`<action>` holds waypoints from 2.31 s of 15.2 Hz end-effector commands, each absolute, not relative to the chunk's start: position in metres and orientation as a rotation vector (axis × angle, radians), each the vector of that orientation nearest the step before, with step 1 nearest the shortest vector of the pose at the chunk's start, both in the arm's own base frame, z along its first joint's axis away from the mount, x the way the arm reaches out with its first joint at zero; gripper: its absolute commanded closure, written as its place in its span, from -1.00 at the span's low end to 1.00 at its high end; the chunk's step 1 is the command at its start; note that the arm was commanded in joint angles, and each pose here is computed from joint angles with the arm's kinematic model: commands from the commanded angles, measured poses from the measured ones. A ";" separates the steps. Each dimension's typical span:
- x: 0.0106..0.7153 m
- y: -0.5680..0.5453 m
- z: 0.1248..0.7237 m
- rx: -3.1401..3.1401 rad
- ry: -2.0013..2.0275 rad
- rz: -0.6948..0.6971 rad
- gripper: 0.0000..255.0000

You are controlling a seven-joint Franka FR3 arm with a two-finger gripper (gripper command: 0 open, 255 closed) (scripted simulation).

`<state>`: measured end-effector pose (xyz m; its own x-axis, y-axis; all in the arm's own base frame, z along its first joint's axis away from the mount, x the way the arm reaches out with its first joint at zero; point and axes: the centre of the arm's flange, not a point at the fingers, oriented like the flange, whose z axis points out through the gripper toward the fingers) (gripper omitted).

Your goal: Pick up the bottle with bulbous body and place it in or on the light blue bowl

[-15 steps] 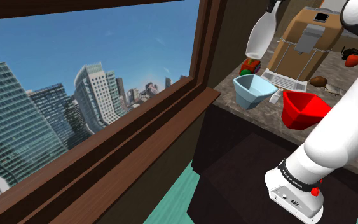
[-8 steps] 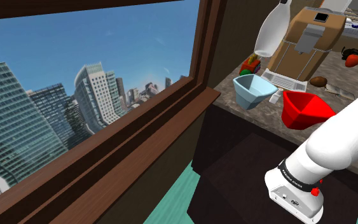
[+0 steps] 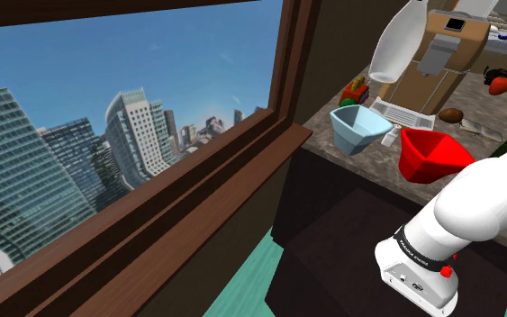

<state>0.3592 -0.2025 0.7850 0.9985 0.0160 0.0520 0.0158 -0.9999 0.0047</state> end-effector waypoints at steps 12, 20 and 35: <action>0.359 -0.202 0.716 3.136 0.025 0.082 1.00; 0.359 -0.202 0.674 3.136 0.025 0.082 1.00; 0.359 -0.202 0.632 3.136 0.025 0.082 1.00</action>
